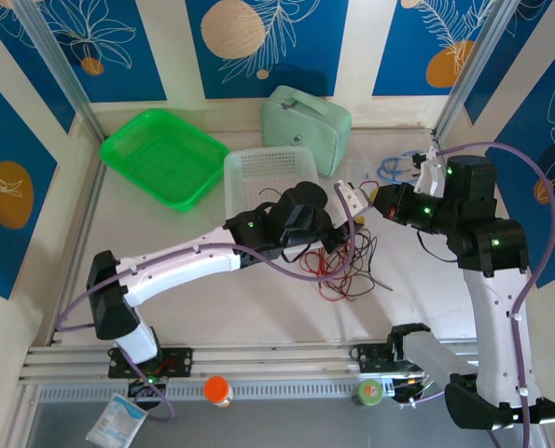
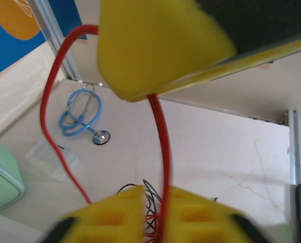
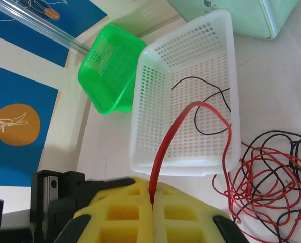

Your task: Untangle the cables

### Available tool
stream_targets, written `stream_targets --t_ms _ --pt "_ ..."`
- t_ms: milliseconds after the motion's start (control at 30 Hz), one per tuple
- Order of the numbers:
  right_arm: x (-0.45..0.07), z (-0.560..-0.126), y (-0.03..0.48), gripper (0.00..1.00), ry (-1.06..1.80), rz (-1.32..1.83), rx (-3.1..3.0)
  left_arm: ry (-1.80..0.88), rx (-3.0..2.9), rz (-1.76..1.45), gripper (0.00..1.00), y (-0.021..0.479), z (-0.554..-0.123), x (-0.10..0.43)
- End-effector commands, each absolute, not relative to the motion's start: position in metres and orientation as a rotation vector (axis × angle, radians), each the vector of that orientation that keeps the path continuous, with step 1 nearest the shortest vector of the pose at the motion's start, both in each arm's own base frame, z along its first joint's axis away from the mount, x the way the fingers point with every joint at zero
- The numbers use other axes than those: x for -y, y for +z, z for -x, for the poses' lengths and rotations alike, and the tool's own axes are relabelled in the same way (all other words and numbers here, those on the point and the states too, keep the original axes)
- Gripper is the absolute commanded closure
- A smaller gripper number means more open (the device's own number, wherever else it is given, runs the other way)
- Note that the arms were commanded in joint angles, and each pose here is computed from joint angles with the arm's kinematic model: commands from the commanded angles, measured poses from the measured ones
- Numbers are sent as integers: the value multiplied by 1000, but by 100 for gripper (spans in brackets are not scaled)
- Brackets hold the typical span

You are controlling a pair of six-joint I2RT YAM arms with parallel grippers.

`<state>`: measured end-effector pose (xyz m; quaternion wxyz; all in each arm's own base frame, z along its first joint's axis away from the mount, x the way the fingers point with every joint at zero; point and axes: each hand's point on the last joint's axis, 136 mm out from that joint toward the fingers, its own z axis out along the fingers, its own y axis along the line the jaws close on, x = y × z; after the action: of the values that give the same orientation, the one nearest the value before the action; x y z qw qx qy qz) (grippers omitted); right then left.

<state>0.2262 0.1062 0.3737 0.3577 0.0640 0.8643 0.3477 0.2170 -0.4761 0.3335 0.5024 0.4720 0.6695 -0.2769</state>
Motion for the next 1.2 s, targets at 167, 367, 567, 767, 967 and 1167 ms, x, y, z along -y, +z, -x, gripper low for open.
stream_targets --t_ms 167,367,567,767,967,1167 --pt "-108 -225 365 86 919 -201 -2241 -561 -1585 -1029 100 366 -231 456" --pt "-102 -222 358 29 889 -244 -2237 -362 -1613 -919 100 395 -260 421" --pt "-97 -207 343 15 876 -289 -2244 -222 -1649 -750 100 435 -308 358" --pt "-95 -191 314 11 870 -318 -2300 -79 -1714 -512 100 453 -370 267" --pt "-98 -180 295 13 895 -319 -2336 37 -1785 -246 100 440 -430 169" --pt "-103 -172 285 14 934 -320 -2352 64 -1861 -2 100 401 -492 78"
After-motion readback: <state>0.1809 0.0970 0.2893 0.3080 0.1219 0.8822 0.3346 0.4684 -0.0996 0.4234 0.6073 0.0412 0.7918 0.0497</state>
